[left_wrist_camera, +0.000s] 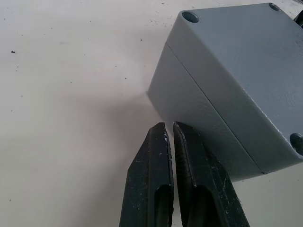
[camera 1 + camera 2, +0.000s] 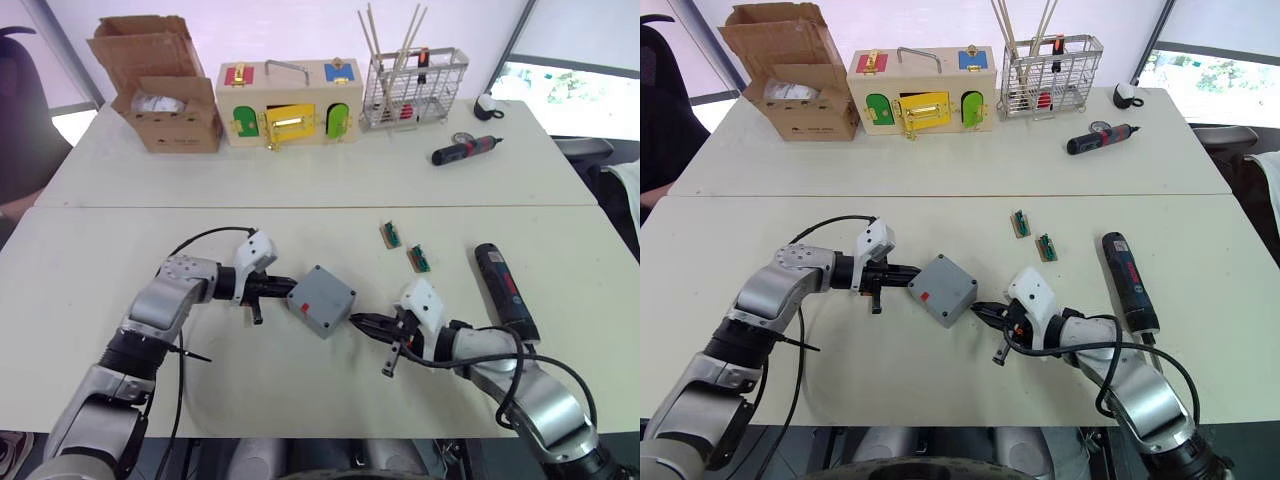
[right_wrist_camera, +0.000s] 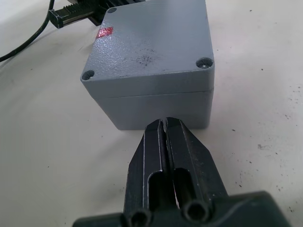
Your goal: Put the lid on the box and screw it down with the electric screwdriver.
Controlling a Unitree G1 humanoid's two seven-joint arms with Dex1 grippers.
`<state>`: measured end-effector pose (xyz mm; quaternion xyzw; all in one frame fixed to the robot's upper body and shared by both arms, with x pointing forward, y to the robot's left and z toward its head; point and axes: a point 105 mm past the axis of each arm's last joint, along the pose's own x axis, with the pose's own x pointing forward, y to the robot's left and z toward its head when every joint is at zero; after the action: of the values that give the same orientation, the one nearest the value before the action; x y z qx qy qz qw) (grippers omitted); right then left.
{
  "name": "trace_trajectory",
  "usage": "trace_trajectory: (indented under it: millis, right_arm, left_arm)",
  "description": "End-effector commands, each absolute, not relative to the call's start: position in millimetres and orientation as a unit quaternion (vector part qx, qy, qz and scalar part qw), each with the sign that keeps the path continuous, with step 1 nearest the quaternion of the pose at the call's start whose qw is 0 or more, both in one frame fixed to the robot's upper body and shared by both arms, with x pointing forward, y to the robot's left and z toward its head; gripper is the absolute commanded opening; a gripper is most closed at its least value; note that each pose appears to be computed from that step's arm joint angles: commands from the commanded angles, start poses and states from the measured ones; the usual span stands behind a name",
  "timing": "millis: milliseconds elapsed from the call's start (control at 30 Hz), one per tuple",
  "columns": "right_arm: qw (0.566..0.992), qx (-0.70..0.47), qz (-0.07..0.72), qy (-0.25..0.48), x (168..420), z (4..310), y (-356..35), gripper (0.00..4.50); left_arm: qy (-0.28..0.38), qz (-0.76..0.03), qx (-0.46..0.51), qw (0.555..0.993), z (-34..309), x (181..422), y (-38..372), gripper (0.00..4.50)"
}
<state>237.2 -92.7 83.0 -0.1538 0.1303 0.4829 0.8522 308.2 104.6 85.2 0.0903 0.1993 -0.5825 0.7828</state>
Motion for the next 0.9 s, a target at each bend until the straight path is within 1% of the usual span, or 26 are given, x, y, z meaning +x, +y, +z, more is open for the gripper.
trace_trajectory:
  millis: [33,200,533,900]
  right_arm:
    - [0.848,-0.16,0.493,0.111,243,90,-90,0.04]
    - [0.845,-0.169,0.495,0.11,252,89,-96,0.04]
    - [0.842,-0.173,0.498,0.11,258,89,-102,0.04]
    - [0.848,-0.178,0.488,0.107,265,90,-109,0.04]
  left_arm:
    - [0.185,-0.604,0.09,0.77,92,297,97,0.19]
    - [0.193,-0.618,0.09,0.757,90,284,95,0.19]
    - [0.203,-0.626,0.081,0.748,88,270,91,0.19]
    - [0.207,-0.625,0.084,0.748,87,271,92,0.19]
